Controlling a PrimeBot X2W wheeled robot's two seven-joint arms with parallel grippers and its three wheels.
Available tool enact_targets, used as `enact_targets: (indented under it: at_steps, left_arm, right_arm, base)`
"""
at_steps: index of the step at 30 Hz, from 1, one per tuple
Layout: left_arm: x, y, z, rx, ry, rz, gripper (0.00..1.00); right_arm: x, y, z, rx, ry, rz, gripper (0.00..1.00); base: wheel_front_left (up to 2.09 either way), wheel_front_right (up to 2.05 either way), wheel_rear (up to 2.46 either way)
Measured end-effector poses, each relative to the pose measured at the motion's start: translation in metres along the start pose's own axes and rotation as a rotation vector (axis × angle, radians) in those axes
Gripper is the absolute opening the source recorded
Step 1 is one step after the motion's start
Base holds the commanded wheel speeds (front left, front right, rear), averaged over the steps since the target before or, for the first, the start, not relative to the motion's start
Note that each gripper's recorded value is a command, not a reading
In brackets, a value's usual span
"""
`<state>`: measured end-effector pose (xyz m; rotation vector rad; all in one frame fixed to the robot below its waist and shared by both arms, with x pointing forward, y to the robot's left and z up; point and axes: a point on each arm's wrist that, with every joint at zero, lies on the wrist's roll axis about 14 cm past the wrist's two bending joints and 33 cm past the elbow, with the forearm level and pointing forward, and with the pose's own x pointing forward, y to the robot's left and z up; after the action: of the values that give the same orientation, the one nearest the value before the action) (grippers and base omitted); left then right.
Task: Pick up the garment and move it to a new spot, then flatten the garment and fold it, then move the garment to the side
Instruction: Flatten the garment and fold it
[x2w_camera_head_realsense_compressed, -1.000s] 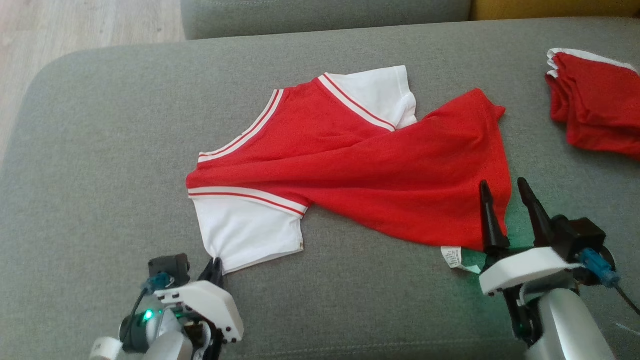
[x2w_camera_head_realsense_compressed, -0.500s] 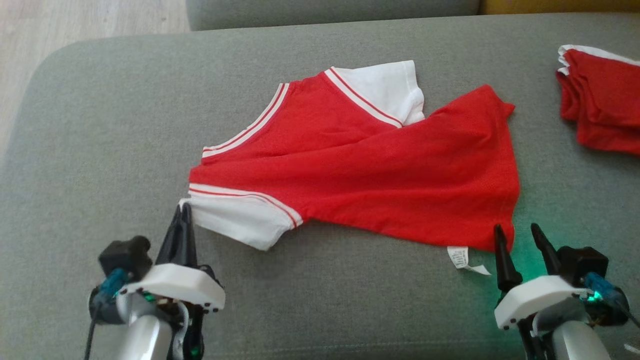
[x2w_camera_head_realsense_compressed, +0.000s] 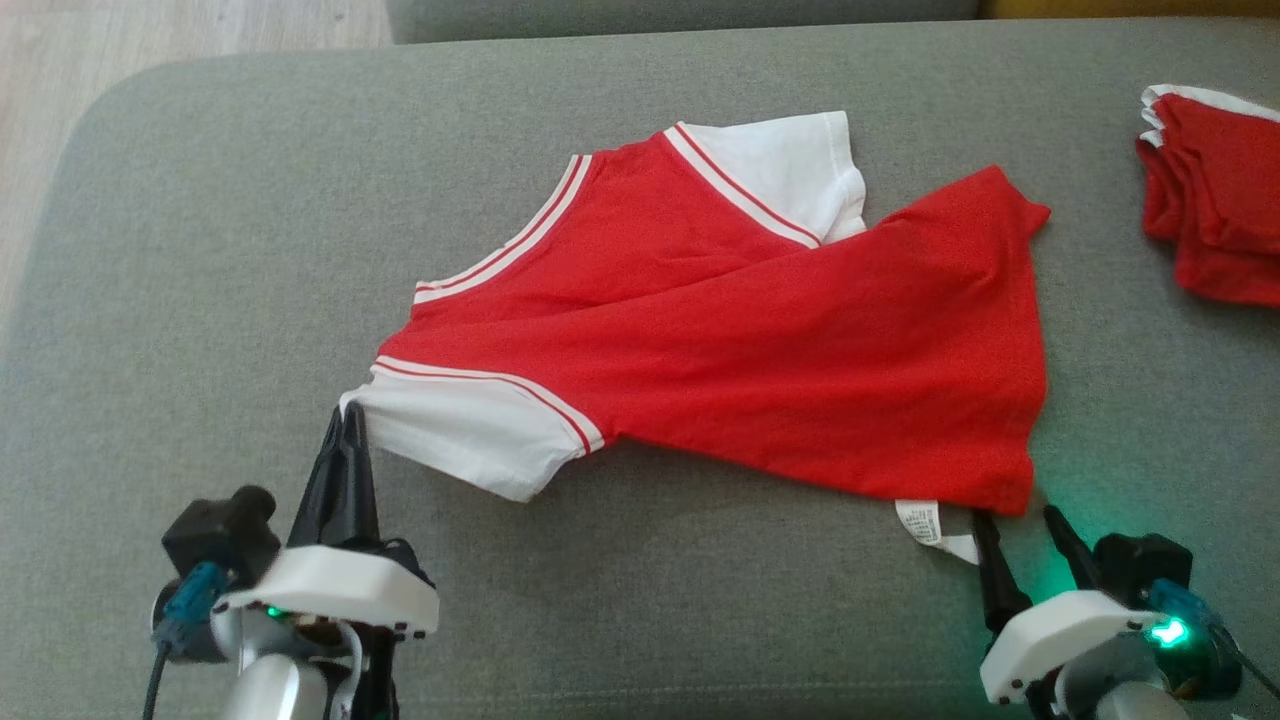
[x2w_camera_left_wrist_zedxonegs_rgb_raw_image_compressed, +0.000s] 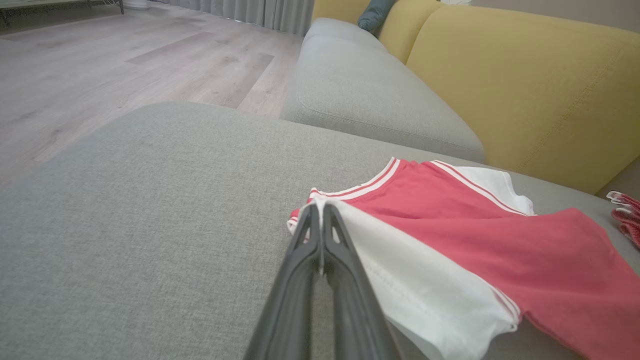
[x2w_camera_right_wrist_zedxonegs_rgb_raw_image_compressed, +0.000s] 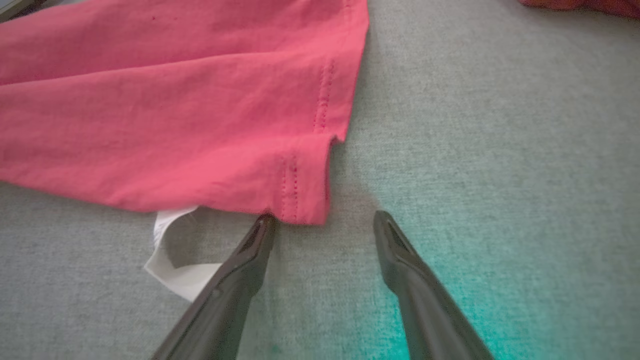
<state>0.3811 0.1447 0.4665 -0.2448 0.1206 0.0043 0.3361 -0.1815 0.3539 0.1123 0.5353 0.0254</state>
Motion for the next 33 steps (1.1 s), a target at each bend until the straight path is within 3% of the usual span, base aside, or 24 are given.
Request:
enact_targets:
  at_steps: [12, 23, 33]
  left_arm:
    - [0.001, -0.003, -0.003, -0.003, 0.011, -0.007, 0.00]
    - [0.004, -0.008, -0.005, -0.006, 0.022, -0.021, 0.00]
    - [0.001, 0.000, -0.009, -0.004, 0.035, 0.001, 0.00]
  right_arm:
    - [-0.001, 0.016, 0.024, -0.043, -0.080, 0.047, 1.00]
    - [-0.019, 0.000, 0.048, -0.058, -0.144, -0.004, 1.00]
    - [0.002, 0.000, 0.011, 0.003, -0.025, 0.000, 1.00]
  base:
    - [0.00, 0.00, 0.00]
    - [0.00, 0.00, 0.00]
    - [0.00, 0.00, 0.00]
